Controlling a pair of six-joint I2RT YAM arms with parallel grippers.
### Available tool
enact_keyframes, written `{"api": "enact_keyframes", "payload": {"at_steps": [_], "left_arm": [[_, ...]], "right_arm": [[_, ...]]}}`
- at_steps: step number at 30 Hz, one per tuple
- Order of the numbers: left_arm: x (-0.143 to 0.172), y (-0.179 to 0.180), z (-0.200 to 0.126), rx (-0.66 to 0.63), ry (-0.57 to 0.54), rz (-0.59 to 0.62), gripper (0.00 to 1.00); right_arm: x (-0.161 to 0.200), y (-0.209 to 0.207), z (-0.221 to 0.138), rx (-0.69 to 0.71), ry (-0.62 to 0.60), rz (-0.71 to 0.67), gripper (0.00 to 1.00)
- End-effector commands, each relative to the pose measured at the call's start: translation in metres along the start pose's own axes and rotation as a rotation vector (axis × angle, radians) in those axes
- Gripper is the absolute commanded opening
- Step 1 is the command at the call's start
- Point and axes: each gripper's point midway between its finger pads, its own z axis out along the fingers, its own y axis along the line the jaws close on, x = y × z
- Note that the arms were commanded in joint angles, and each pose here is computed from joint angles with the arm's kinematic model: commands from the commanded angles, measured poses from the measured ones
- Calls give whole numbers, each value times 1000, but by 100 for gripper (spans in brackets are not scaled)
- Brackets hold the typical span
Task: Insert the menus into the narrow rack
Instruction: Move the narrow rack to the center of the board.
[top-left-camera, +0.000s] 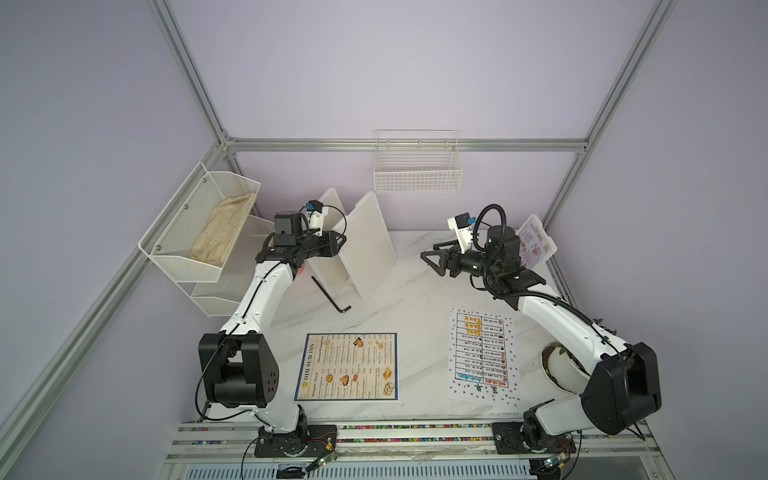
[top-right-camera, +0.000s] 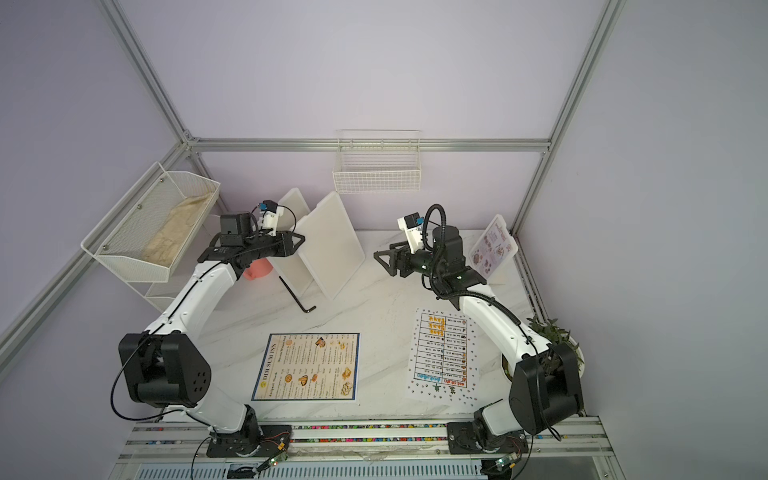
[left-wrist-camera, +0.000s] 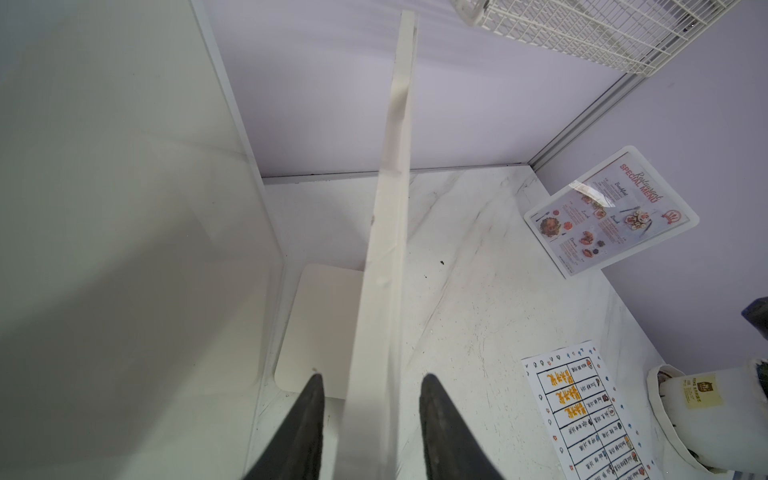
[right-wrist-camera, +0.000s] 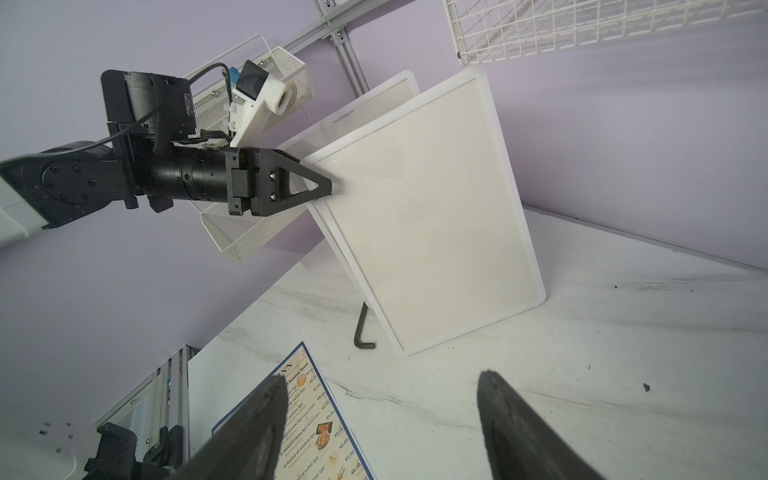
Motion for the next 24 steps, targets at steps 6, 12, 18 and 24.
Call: {"api": "enact_keyframes", "payload": {"at_steps": [6,12,18,24], "left_arm": [[-20,-11,-2,54,-69,57,27],[-18,-24,-4,84,-69,74,20],[-13,-40,-4,114,-61,89,16],[-3,-71,-5,173,-45,108,15]], "right_arm": [[5,4,-5,-11,4,10,75],[7,2,-5,-6,7,16,75],[8,1,-4,-2,8,18,75],[3,-18,-18,153,-51,17,74]]}}
